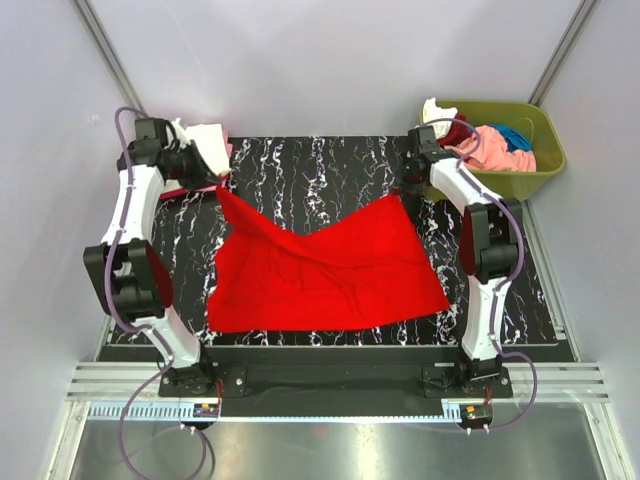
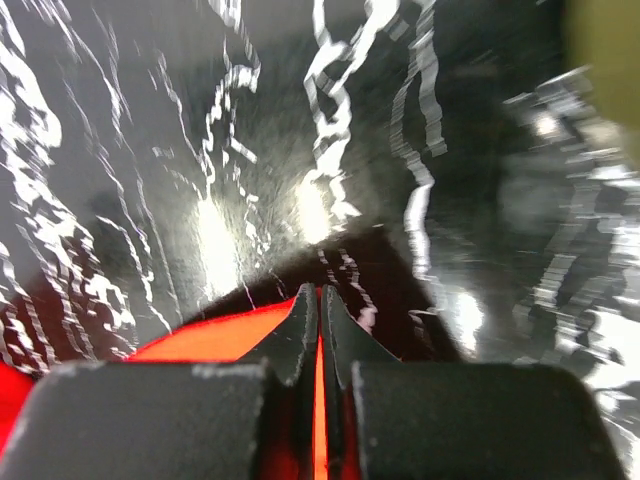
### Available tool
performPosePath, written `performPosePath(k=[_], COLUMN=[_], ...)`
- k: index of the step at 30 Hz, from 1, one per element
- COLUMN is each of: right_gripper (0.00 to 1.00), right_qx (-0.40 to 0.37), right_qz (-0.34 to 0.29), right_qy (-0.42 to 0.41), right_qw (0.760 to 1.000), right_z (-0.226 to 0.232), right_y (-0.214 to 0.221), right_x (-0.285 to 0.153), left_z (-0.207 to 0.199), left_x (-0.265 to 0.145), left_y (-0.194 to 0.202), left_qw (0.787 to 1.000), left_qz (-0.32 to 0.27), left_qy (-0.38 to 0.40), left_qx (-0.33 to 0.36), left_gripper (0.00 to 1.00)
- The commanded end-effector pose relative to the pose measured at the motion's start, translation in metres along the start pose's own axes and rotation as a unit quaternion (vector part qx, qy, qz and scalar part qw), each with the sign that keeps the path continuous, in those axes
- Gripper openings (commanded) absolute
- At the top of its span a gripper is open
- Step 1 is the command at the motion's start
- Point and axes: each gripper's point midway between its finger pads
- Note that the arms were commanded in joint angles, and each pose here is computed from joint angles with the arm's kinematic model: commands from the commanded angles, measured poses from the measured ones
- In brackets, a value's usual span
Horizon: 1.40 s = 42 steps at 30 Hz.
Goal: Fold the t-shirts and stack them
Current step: Fold the tshirt
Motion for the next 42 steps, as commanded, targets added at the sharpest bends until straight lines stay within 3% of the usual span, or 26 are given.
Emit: performPosePath(k=[1, 11, 20, 28, 42], right_gripper=[0.00, 0.00, 0.00, 0.00, 0.00], right_qx=[0.025, 0.081, 0.068, 0.075, 0.114], right_qz=[-0.080, -0.087, -0.090, -0.099, -0.060], right_qy=[0.028, 0.080, 0.050, 0.055, 0.070], right_qw=[0.996, 0.990, 0.992, 0.991, 0.989], right_z=[-0.023, -0.077, -0.069, -0.069, -0.090], right_y=[-0.058, -0.049, -0.048, -0.048, 0.028], right_x=[-0.061, -0.081, -0.086, -0.105, -0.117], left_z=[-0.050, -0.111, -0.127, -0.132, -0.068], left_x=[0.012, 0.060, 0.076, 0.034, -0.030], left_y=[-0.013, -0.021, -0.019, 0.008, 0.094], left_qw=[0.997, 0.983, 0.980, 0.977, 0.984], left_qz=[0.007, 0.044, 0.045, 0.045, 0.029], left_qy=[0.070, 0.131, 0.114, 0.106, 0.046], left_qx=[0.036, 0.122, 0.156, 0.181, 0.167], left_gripper=[0.00, 0.00, 0.00, 0.00, 0.00])
Point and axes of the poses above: each gripper's point midway between its finger pads, its own x axis out along the fingers, its own z axis along the line the jaws close on, y = z × x, and after that the axes turned 15 degrees about -x, right-handed
